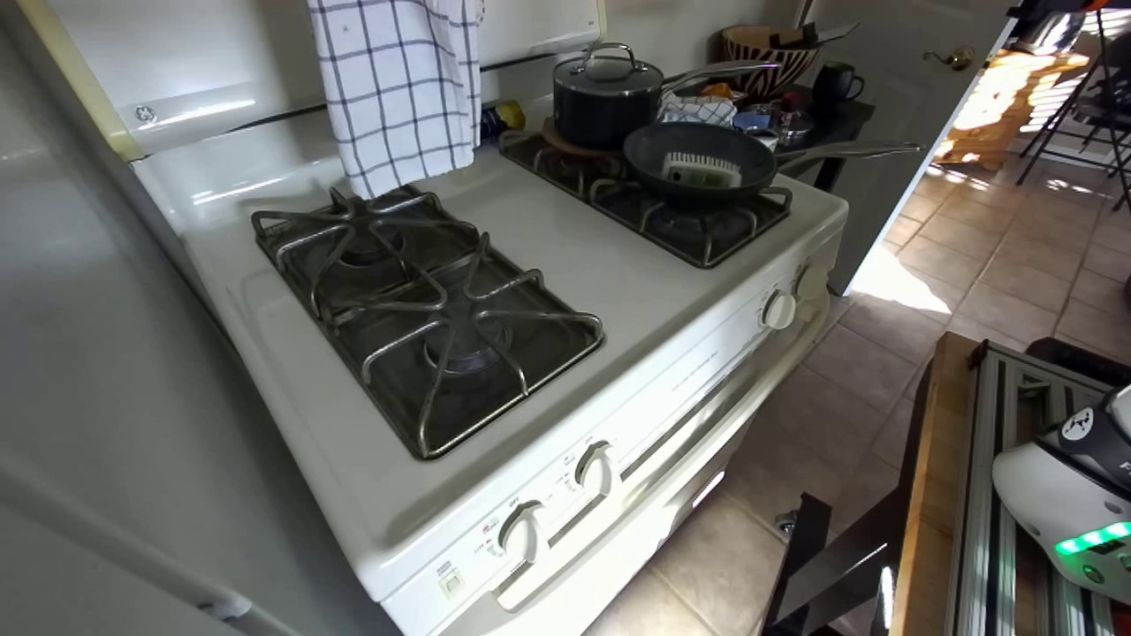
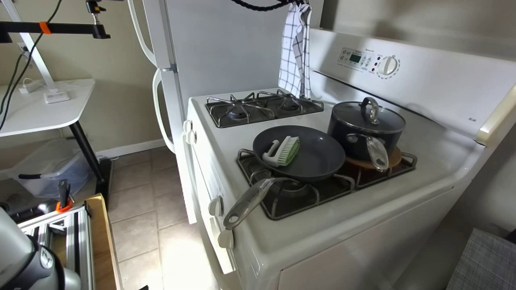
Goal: Put the towel on the left side of the stove.
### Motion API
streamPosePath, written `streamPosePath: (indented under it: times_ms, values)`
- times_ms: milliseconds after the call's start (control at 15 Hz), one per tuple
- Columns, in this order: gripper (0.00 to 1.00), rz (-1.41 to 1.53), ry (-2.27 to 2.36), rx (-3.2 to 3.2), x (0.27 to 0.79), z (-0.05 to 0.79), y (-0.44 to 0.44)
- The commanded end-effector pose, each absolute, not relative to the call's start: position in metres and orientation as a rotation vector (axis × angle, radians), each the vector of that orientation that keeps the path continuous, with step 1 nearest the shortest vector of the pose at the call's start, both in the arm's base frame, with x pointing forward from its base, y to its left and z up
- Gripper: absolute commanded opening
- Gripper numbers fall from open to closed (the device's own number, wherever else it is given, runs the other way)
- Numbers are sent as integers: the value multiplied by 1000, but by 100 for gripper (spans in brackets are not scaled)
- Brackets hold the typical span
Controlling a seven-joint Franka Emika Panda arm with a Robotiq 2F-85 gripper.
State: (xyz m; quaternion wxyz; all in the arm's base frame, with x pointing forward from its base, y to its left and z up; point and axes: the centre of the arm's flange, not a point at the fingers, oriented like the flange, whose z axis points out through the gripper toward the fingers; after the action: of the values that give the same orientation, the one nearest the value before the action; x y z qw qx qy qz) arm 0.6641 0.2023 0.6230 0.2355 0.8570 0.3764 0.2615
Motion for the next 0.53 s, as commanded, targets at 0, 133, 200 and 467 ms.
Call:
streamPosePath:
  times_ms: [0, 133, 200, 467]
  values:
    - [0, 700, 945, 2340, 694, 623, 220]
    - [0, 716, 967, 2334, 707, 620, 226]
    - [0, 718, 971, 2335, 713, 617, 229]
    - [0, 724, 959, 2336, 734, 604, 245]
